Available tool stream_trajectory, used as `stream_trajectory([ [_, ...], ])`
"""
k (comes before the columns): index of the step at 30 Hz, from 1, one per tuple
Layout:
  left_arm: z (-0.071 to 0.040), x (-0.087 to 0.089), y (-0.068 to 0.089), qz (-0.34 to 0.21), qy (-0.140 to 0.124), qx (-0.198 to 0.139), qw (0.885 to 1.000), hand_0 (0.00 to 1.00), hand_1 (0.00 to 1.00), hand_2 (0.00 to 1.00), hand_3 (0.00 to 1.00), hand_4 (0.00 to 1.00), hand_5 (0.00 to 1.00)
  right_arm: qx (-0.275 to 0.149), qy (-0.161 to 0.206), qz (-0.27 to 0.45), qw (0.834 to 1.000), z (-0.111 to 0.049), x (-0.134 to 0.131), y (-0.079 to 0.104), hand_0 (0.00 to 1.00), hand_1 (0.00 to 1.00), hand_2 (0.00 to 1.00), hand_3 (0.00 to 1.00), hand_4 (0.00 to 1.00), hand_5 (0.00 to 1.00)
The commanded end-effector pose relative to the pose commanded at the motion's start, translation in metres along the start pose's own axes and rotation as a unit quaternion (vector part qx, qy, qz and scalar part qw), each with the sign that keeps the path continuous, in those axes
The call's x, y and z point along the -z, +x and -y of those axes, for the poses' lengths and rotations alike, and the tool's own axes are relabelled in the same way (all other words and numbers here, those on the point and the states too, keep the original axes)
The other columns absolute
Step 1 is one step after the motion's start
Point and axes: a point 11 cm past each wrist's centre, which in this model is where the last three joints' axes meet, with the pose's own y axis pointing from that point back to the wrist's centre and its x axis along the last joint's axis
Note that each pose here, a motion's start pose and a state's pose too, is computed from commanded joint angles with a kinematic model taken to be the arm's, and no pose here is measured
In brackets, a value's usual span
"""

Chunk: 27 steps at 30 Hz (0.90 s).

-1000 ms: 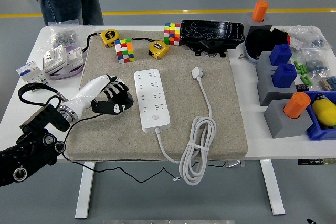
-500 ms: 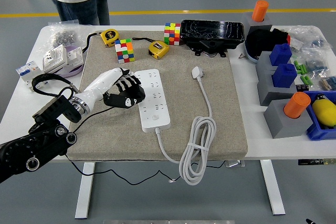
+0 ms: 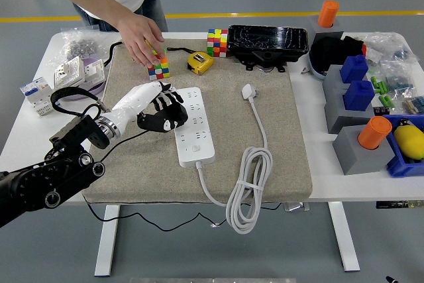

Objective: Put the plug near the board,insert it into the board,press the button,pull the plug out

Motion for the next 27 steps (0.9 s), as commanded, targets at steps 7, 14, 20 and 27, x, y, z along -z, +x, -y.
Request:
stream_trajectory([
  [7,0.003,0.000,-0.002,0.001,0.003,-0.001,1.000,0.350,0.349,0.413,0.556,0.642,0.002,0.000,0.000,-0.001,1.000,0.000,0.000,0.000,0.680,0.688,0.697,0.603,0.939,0.532],
  [14,0.005,0.006,-0.004,0.007,0.012,0.002,1.000,0.351,0.349,0.413,0.555,0.644,0.002,0.000,0.002,-0.001,1.000,0.000,0.002,0.000,0.680,0.688,0.697,0.602,0.938,0.531],
  [20,0.004,0.010,-0.005,0.010,0.018,0.004,1.000,0.357,0.350,0.413,0.554,0.647,0.002,-0.001,0.000,-0.001,1.000,0.000,0.001,0.001,0.680,0.688,0.697,0.602,0.938,0.532],
  [27,0.003,0.013,-0.007,0.014,0.020,0.009,1.000,0.358,0.347,0.411,0.554,0.649,0.002,0.000,0.001,-0.002,1.000,0.000,0.001,0.000,0.680,0.688,0.697,0.603,0.938,0.532],
])
